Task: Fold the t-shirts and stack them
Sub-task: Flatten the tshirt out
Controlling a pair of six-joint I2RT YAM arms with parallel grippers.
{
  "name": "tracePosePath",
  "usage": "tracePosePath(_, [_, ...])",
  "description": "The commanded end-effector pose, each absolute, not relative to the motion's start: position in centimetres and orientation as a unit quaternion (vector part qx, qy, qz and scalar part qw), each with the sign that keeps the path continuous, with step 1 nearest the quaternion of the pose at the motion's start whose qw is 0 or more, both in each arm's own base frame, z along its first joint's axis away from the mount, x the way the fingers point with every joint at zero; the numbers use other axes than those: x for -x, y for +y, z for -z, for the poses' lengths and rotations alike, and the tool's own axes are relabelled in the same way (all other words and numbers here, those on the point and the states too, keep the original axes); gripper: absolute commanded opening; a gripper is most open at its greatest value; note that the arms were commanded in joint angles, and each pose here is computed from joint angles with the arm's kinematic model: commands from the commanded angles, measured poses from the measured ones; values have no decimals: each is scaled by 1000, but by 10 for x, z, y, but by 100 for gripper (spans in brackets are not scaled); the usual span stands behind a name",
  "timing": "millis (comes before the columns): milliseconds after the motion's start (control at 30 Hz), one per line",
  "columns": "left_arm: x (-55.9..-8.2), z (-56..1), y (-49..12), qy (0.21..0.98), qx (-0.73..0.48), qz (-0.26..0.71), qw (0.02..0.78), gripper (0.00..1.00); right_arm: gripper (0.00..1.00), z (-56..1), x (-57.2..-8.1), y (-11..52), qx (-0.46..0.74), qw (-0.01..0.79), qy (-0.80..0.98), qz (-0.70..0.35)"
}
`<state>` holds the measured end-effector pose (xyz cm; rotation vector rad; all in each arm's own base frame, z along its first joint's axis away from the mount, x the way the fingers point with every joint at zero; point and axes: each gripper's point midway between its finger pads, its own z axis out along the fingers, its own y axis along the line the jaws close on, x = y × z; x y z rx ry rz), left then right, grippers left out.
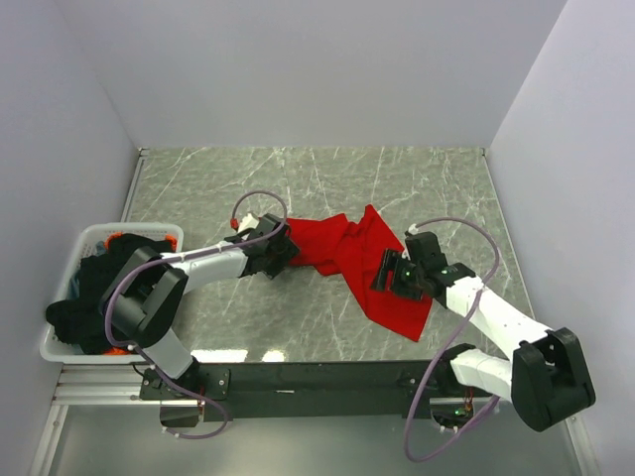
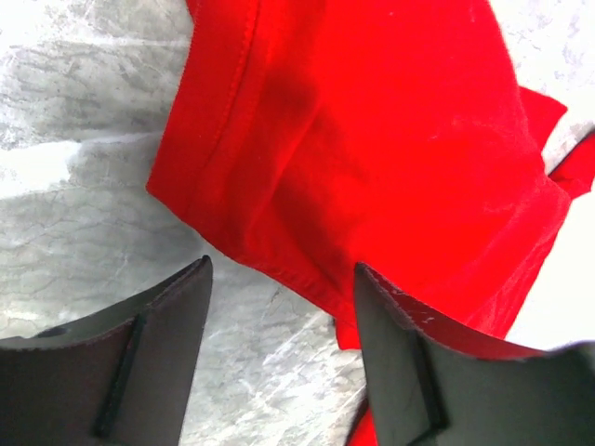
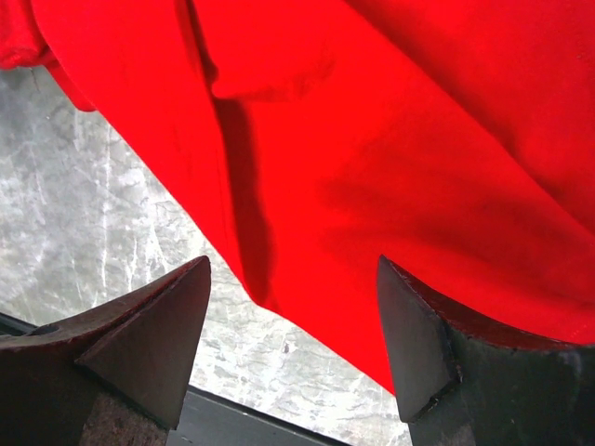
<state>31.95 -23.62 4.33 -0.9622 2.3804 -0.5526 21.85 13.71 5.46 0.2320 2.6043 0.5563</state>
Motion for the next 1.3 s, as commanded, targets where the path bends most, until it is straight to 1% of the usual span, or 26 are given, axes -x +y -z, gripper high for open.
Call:
tracePosePath(0, [-331, -51, -244, 863, 362, 227, 269, 66, 78, -51, -222, 143, -69, 236, 946, -209])
tracePosePath(67, [-331, -46, -243, 870, 355, 215, 268, 55, 77, -49, -221, 145, -67, 232, 947, -211])
tracePosePath(100, [-332, -48, -244, 872, 352, 212, 268, 48, 77, -46, -221, 146, -66, 228, 948, -211])
tracePosePath(133, [-333, -48, -241, 873, 348, 204, 274, 34, 77, -44, -221, 146, -66, 226, 949, -211])
tracePosePath(200, [-332, -49, -233, 875, 345, 187, 282, 19, 77, -40, -221, 147, -63, 220, 950, -211])
tracePosePath(233, [-333, -56, -229, 874, 340, 184, 293, 7, 77, -39, -221, 148, -62, 218, 951, -211])
tracePosePath(267, [-336, -60, -221, 871, 342, 172, 308, 1, 77, -38, -220, 148, -59, 215, 952, -210])
tracePosePath(533, [-328, -129, -177, 861, 300, 121, 392, 1, 77, -54, -226, 156, -27, 242, 946, -214])
tracePosePath(633, [-318, -145, -163, 864, 284, 103, 402, 1, 77, -58, -228, 165, -6, 248, 945, -215])
tracePosePath(767, [-304, -153, -154, 875, 268, 91, 393, 1, 77, -57, -229, 180, 21, 244, 946, -211])
tracePosePath(1033, [-289, -179, -146, 873, 257, 103, 401, 1, 76, -47, -235, 199, 49, 234, 953, -185])
tracePosePath(1100, [-290, -185, -145, 871, 256, 106, 406, 1, 76, -36, -232, 201, 54, 219, 959, -175])
tracePosePath(1167, [-290, -190, -145, 870, 255, 105, 409, 1, 72, -28, -232, 202, 57, 208, 963, -164])
tracePosePath(1200, [-291, -191, -145, 870, 253, 104, 410, 1, 68, -25, -231, 202, 61, 206, 964, -158])
tracePosePath(1233, [-290, -192, -144, 871, 252, 101, 409, 1, 59, -22, -230, 201, 62, 202, 965, -153])
tracePosePath(1267, [-293, -198, -144, 868, 252, 101, 415, 1, 52, -21, -229, 199, 62, 201, 966, -147])
